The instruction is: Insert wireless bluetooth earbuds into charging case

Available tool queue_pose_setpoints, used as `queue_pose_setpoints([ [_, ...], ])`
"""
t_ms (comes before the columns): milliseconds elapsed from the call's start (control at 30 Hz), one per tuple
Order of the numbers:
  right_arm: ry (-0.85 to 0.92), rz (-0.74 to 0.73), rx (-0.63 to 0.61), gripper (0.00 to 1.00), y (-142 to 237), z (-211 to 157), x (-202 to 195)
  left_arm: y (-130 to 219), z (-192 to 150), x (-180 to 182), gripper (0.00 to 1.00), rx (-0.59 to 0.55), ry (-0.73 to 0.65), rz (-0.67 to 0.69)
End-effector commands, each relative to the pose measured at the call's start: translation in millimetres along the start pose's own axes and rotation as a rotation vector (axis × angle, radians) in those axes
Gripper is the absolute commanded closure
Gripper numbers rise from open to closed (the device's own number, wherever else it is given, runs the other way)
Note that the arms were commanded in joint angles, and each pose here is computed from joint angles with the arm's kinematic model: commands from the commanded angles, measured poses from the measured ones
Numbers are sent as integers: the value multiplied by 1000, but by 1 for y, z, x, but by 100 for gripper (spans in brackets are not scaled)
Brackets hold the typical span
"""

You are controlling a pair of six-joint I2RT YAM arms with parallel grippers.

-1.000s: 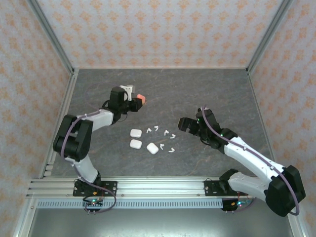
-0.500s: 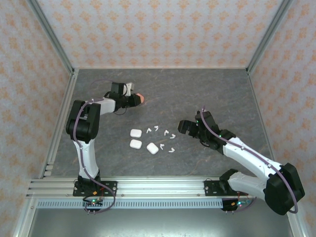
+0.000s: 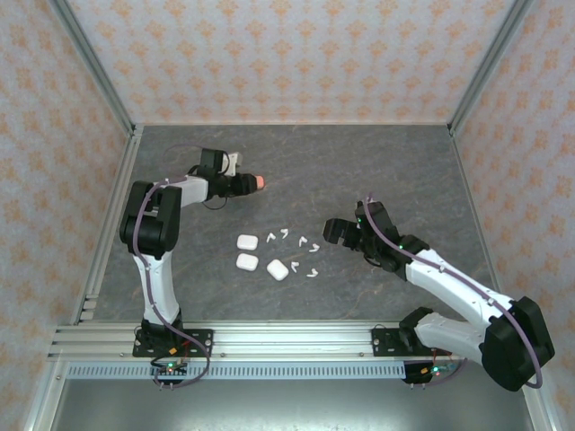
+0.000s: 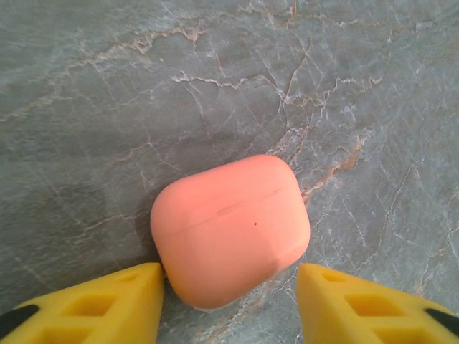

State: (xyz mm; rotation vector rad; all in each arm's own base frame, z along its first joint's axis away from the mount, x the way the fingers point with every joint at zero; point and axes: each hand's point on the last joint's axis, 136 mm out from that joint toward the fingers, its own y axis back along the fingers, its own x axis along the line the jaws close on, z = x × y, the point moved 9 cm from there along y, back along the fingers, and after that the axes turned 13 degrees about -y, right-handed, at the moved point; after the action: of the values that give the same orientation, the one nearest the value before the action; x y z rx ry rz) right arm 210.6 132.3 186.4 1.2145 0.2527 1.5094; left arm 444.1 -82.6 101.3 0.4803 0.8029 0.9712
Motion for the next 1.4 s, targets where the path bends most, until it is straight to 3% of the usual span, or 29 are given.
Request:
queue_pose_setpoints([
  [0,83,-5,16,1,8,2,9,32,21,-6,44,-78,-48,58],
  [267,281,-37,122,8,9,-18,36,110,25,-39,36,-330,-64,85],
  [467,440,-74,237,12,-9,-51,68,172,-7,-63,29,-490,-28,112],
  [667,627,-142,348,16,-41,-92,103,218,-53,-69,12,-544,26,250],
  [967,799,-265,474,24,-80,-127,127,234,-100,-66,7,-517,102,337],
  [1367,809,-285,560,34,-104,-143,122,235,-102,-65,5,-504,97,359],
])
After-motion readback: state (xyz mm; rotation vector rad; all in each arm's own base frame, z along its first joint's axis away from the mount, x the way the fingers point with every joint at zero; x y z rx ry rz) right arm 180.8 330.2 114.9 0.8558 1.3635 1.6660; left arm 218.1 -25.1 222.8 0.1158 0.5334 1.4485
